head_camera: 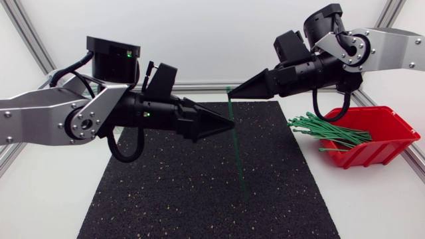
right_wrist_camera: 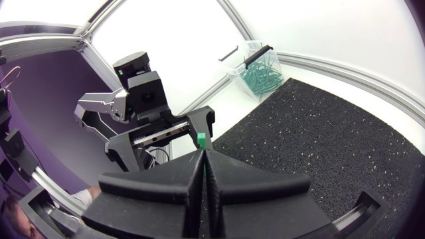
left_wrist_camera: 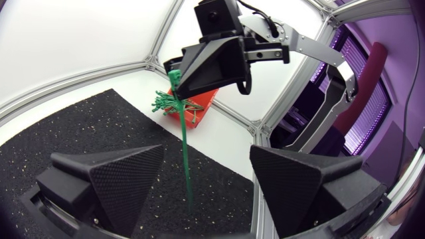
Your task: Take a green cable tie from the red box, thread the tail through the head to close it, then place it in the transparent bin on the left.
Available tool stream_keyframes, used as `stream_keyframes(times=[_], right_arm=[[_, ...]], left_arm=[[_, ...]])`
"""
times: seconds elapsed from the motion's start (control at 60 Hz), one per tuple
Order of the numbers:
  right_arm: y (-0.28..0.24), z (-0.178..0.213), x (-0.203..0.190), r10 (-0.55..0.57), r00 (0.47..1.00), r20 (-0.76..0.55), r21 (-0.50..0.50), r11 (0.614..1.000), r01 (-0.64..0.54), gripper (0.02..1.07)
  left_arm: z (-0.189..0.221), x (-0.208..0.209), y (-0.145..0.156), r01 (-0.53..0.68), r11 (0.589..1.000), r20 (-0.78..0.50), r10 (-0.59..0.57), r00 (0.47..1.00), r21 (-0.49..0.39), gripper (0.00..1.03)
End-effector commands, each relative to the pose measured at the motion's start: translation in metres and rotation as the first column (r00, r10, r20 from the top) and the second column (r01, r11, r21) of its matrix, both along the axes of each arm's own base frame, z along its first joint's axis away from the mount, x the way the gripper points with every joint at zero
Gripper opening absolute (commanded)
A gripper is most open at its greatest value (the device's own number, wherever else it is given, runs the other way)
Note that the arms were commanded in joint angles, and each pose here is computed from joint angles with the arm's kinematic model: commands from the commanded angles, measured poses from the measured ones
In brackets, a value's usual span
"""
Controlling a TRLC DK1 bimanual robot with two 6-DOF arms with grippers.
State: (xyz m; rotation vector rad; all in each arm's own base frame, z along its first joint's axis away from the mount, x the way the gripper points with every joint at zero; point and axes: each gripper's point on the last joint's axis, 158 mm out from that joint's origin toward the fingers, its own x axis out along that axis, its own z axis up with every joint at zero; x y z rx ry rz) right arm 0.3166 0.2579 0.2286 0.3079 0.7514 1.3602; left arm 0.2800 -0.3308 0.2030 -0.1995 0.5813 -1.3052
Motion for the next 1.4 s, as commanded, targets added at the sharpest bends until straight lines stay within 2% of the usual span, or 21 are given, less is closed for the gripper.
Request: stream_keyframes(times=[0.0, 0.267, 0.383, 0.533, 0.583, 0.917, 1.1, 1.2, 1.317, 1.383], right_arm=[[0.004, 0.001, -0.008, -0.016, 0.999, -0.04, -0.006, 1.0, 0.016, 0.08], [0.01, -0.005, -0.009, -0.088, 0.996, 0.022, -0.091, 0.992, 0.09, 0.08], [0.011, -0.007, 0.001, -0.182, 0.98, 0.082, -0.129, 0.973, 0.191, 0.08], [0.012, -0.007, 0.007, -0.255, 0.954, 0.158, -0.182, 0.942, 0.282, 0.08], [0.014, -0.007, 0.009, -0.265, 0.948, 0.176, -0.191, 0.936, 0.296, 0.08], [0.012, -0.005, 0.018, -0.358, 0.888, 0.287, -0.251, 0.867, 0.43, 0.08], [0.013, -0.007, 0.018, -0.391, 0.869, 0.304, -0.265, 0.842, 0.471, 0.08], [0.013, -0.006, 0.016, -0.394, 0.868, 0.302, -0.265, 0.84, 0.474, 0.08], [0.013, -0.004, 0.015, -0.399, 0.866, 0.302, -0.258, 0.84, 0.477, 0.08], [0.014, -0.002, 0.013, -0.398, 0.865, 0.306, -0.254, 0.841, 0.477, 0.08]], left_arm=[[-0.002, 0.004, -0.001, -0.024, 1.0, 0.001, 0.024, 1.0, 0.006, 0.88], [-0.006, 0.016, -0.004, -0.147, 0.988, 0.086, 0.142, 0.986, 0.045, 0.87], [-0.009, 0.021, -0.005, -0.198, 0.978, 0.117, 0.19, 0.975, 0.063, 0.8], [-0.011, 0.025, -0.004, -0.256, 0.963, 0.15, 0.243, 0.958, 0.082, 0.77], [-0.012, 0.027, -0.005, -0.277, 0.957, 0.163, 0.26, 0.952, 0.088, 0.72], [-0.011, 0.03, -0.005, -0.426, 0.897, 0.343, 0.365, 0.866, 0.12, 0.71], [-0.014, 0.041, -0.004, -0.521, 0.846, 0.413, 0.435, 0.8, 0.118, 0.68], [-0.019, 0.041, -0.006, -0.543, 0.831, 0.44, 0.446, 0.78, 0.121, 0.68], [-0.023, 0.047, -0.005, -0.592, 0.799, 0.502, 0.469, 0.727, 0.11, 0.68], [-0.028, 0.05, -0.005, -0.605, 0.787, 0.508, 0.476, 0.718, 0.118, 0.67]])
